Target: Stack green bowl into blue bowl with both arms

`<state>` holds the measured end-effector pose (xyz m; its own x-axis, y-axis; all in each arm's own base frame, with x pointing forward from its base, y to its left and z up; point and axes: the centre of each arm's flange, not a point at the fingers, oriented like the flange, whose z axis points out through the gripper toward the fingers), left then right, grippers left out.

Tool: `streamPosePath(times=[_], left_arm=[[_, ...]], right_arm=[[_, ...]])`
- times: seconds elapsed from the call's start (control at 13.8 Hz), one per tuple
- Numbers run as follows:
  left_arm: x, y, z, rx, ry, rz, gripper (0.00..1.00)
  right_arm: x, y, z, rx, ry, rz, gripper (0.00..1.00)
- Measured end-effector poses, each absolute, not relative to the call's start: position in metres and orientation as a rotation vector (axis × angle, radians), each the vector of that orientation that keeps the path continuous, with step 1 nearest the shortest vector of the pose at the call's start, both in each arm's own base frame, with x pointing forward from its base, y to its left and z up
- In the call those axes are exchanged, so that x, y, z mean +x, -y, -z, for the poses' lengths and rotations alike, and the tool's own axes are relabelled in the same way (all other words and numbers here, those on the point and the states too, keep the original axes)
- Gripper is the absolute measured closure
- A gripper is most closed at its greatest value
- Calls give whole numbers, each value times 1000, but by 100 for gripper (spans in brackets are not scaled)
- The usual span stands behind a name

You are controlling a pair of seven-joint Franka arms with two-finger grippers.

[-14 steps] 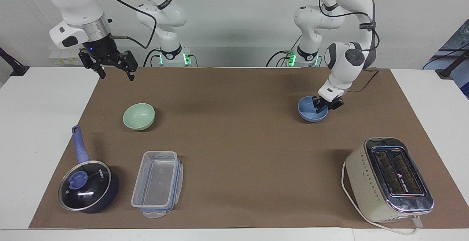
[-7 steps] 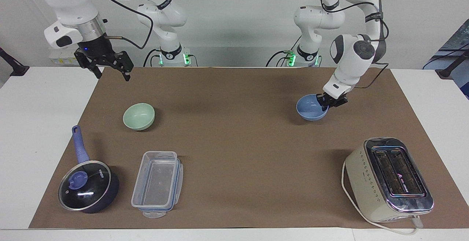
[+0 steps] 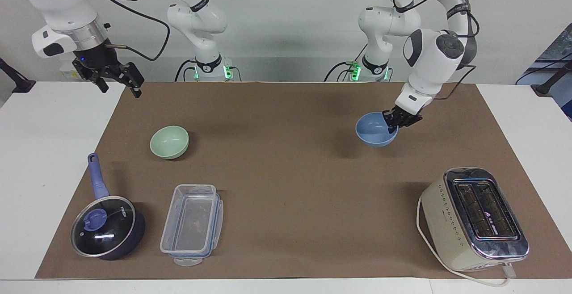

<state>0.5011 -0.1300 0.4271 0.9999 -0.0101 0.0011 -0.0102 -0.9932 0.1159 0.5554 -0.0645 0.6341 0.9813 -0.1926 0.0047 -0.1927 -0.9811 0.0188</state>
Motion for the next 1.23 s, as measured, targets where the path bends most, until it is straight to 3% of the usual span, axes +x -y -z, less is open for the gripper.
streamPosePath(times=[0.29,0.72,1.01,1.08,1.23], left_arm=[[479,209,-416,3001,50,14,92],[419,298,-347,3001,216,-5,92],[395,343,-327,2986,191,-50,90],[397,341,-325,2988,184,-50,87],[405,332,-326,2996,147,-38,65]], right_arm=[[556,59,-634,3109,287,-4,0],[556,56,-628,3110,277,15,0],[554,52,-628,3110,267,15,0],[553,52,-628,3110,266,14,0],[553,51,-628,3111,263,14,0]])
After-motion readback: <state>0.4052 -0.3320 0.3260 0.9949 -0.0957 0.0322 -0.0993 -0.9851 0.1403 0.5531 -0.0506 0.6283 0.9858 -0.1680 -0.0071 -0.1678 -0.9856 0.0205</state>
